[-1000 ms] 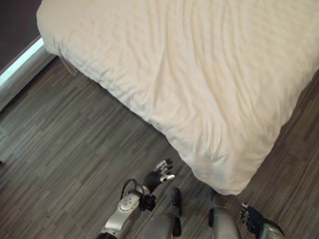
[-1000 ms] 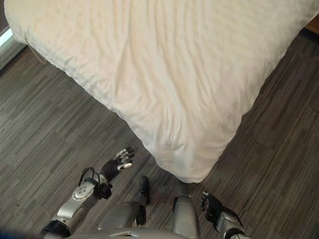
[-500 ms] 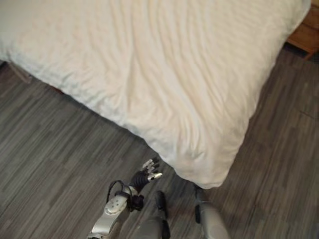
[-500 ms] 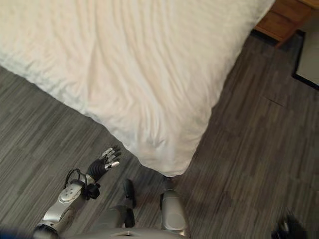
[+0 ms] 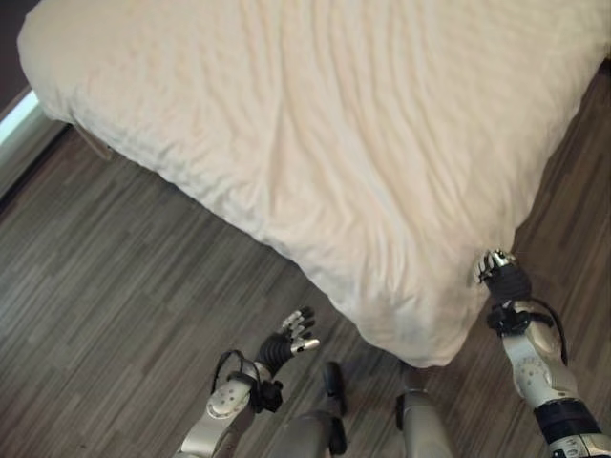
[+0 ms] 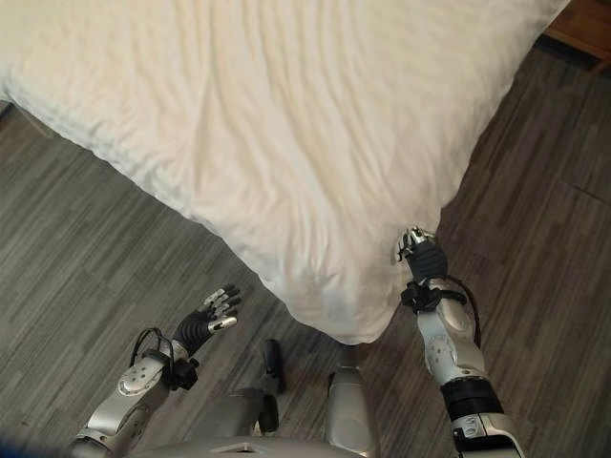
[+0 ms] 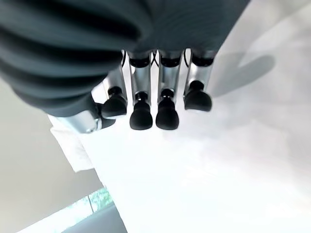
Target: Making the bed.
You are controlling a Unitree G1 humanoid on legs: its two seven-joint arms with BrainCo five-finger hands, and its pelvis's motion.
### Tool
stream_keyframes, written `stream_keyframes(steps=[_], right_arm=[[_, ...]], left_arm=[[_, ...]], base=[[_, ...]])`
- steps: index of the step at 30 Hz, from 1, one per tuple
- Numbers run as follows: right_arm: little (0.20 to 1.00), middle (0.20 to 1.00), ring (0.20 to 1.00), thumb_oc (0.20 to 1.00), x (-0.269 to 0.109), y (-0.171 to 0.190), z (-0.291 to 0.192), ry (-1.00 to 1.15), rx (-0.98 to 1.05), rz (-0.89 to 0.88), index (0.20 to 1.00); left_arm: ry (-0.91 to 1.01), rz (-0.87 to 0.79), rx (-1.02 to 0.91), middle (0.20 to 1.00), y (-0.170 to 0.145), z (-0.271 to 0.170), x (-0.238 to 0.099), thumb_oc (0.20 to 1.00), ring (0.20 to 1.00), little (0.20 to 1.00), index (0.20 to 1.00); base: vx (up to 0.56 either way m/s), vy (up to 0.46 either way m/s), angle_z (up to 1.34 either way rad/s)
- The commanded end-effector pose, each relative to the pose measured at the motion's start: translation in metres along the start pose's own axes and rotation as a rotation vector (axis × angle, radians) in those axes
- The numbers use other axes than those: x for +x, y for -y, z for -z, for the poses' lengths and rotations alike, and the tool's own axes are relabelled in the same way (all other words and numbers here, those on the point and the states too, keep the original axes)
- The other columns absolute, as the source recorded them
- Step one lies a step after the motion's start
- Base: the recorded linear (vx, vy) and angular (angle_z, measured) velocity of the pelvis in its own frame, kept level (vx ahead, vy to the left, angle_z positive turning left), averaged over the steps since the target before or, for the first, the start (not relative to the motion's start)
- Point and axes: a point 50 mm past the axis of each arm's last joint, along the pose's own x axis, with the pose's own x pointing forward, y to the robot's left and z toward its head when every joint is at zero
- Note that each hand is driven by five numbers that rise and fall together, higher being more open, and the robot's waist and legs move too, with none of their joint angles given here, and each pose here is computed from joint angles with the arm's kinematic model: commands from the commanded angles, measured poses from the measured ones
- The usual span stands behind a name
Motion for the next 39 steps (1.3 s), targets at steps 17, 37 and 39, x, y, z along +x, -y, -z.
stream_keyframes(steps=[17,37,39], right_arm=[[0.200,0.200,0.200,0.200,0.025,0.064,0.034,-0.193,0.314,0.535,0.200],[0.200,0.200,0.200,0.200,-0.171,0.182,0.064,-0.253,0.214,1.240,0.200],[0.674,0.674,0.674,0.674,-0.164,0.179,0.059,-0.220,0.156,1.177,0.674]], left_arm=[[0.059,0.113,-0.045,1.000,0.033,-0.009,0.028,1.000,1.000,1.000,1.000],[0.127,0.034,-0.019,1.000,0.020,-0.023,0.031,1.000,1.000,1.000,1.000],[0.122,0.016,-0.008,1.000,0.014,-0.023,0.029,1.000,1.000,1.000,1.000]], base=[[0.02,-0.026,0.05],[0.01,0.001,-0.03],[0.00,0.000,0.00]])
